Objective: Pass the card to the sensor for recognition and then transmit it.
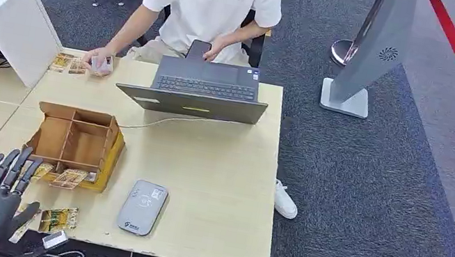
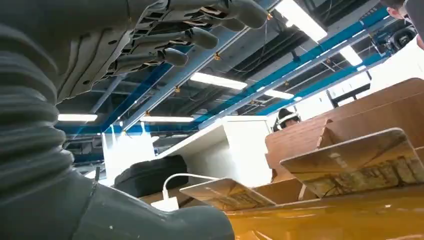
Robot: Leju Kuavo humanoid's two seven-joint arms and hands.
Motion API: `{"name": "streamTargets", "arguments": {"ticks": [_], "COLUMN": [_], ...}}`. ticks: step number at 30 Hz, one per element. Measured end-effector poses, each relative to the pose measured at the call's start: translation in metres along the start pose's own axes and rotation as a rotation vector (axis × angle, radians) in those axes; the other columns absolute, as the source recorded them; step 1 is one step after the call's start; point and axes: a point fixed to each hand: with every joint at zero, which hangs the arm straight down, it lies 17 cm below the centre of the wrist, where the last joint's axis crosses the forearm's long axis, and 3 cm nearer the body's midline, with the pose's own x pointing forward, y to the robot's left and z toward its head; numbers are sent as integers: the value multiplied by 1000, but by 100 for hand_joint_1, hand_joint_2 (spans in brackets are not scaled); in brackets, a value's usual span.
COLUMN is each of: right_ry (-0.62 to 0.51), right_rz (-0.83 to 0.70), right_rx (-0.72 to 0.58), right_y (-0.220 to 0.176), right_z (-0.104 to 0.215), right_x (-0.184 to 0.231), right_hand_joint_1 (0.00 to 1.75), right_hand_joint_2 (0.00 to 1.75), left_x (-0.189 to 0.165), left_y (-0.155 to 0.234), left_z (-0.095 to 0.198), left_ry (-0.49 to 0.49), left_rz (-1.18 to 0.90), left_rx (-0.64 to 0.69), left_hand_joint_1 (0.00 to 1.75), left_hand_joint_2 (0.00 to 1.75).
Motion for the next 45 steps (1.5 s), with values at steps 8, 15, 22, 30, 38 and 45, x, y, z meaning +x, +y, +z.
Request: {"name": "streamTargets", "arguments": {"ticks": [8, 15, 22, 30, 38, 45], "right_ry": [-1, -5, -12, -14, -19, -19], "right_rz": [1, 9, 24, 31, 36, 42], "right_rx": [2, 4, 9, 10, 12, 12], "right_y": [1, 2, 4, 5, 6, 6], "right_z": [0, 1, 1, 1, 2, 2], "right_x": [1, 2, 4, 4, 7, 7], "right_hand_joint_1": [0, 0, 0, 0, 0, 0], "right_hand_joint_2": [175, 175, 175, 175, 175, 175], "left_x": [2, 6, 5, 5, 10, 15], "left_y": [-4, -5, -5, -5, -4, -5], "left_z": [0, -7, -15, -30, -42, -46], "left_ry": [14, 30, 47, 46, 32, 20], "left_rz": [12, 27, 31, 30, 36, 41], "left_rx": [-7, 0, 7, 19, 30, 30], "left_hand_joint_1": [0, 0, 0, 0, 0, 0], "left_hand_joint_2": [175, 175, 175, 175, 175, 175]}}
